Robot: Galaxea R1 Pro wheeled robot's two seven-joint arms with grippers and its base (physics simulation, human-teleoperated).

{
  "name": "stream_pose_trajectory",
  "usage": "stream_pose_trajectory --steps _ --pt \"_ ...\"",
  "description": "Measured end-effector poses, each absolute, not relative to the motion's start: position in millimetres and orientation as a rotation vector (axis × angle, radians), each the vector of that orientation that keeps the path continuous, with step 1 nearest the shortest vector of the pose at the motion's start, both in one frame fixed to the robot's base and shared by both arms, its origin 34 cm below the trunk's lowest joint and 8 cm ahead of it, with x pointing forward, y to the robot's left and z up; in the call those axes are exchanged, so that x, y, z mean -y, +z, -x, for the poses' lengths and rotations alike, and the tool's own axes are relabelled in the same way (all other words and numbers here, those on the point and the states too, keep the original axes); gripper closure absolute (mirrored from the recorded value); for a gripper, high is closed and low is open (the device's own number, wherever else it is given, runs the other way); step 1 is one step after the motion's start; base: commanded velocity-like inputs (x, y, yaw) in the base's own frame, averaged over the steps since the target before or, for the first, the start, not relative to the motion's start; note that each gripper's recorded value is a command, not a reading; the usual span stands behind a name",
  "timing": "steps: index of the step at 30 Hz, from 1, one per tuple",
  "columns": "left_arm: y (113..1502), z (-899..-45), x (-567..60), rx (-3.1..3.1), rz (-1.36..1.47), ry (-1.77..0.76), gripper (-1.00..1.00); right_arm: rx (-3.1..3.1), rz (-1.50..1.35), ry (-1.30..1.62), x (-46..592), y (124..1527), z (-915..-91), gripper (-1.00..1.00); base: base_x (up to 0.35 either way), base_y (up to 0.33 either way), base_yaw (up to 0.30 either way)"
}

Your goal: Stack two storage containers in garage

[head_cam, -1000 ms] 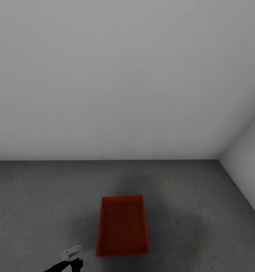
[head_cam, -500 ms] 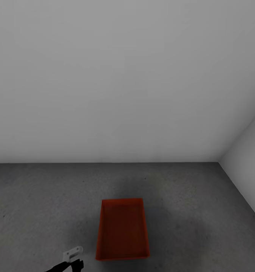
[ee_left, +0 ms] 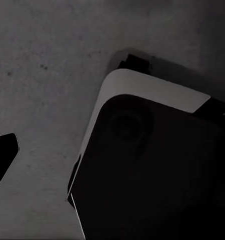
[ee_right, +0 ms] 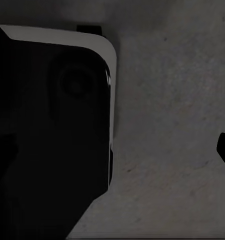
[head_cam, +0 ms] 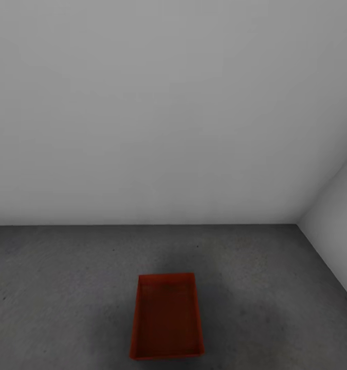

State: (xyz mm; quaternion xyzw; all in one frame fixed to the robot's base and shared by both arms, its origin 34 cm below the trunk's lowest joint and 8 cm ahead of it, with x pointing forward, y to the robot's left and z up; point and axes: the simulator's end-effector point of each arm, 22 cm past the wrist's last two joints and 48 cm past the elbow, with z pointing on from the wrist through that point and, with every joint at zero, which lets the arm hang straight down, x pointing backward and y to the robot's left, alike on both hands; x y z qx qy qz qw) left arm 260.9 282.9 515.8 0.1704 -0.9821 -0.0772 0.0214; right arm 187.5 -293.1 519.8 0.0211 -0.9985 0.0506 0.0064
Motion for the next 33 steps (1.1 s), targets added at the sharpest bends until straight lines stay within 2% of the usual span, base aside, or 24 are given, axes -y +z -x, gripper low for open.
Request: stream_pose_trajectory --steps 33 --pt "523.1 -280.2 -286.6 3.101 -0.528 -0.240 -1.00 3.169 -0.063 0.163 292.9 523.4 -202.6 -1.00 0.000 0.000 0.000"
